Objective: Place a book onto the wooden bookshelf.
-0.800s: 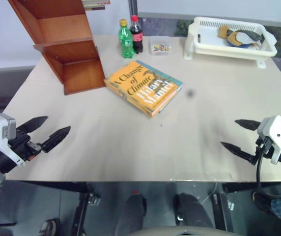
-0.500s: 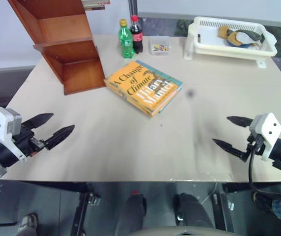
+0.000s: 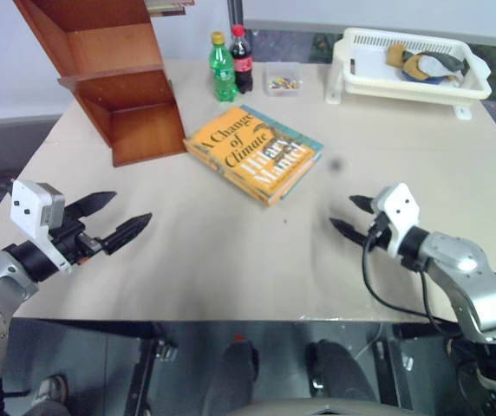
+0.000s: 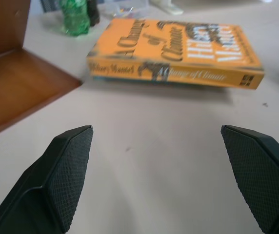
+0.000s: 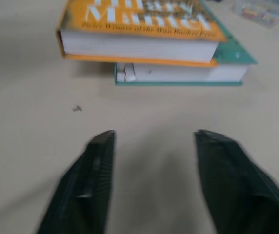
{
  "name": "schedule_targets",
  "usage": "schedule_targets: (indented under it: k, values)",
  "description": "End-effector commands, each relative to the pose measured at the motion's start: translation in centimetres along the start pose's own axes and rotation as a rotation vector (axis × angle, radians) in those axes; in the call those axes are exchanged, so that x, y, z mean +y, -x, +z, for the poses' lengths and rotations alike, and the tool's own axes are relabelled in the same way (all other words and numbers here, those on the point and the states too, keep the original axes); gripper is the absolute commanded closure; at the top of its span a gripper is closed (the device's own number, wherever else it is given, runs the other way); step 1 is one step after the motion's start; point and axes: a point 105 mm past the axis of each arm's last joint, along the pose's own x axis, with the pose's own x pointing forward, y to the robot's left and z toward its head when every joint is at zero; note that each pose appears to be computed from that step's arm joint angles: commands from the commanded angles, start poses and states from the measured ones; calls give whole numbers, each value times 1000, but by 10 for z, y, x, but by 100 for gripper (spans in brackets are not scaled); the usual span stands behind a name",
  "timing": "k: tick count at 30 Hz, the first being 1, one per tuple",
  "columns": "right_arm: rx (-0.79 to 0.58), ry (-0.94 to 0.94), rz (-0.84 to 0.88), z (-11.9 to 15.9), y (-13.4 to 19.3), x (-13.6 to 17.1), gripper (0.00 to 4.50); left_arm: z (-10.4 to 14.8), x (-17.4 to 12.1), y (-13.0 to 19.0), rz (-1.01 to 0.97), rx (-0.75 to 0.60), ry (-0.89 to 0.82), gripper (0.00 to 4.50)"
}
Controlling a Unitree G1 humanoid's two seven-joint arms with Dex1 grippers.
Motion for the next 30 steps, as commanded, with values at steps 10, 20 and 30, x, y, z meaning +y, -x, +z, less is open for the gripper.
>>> schedule_targets:
  k: [10, 20, 30]
  values:
    - [-32, -24, -118, -2, -125, 10, 446, 13, -24, -2, 24, -80, -14, 0]
    - [-100, -15, -71, 10, -161, 35, 446, 10, -28, 5, 94, -69, -16, 0]
    - [-254, -52, 190, 34, -162, 91, 446, 2, -25, 5, 126, -52, 9, 0]
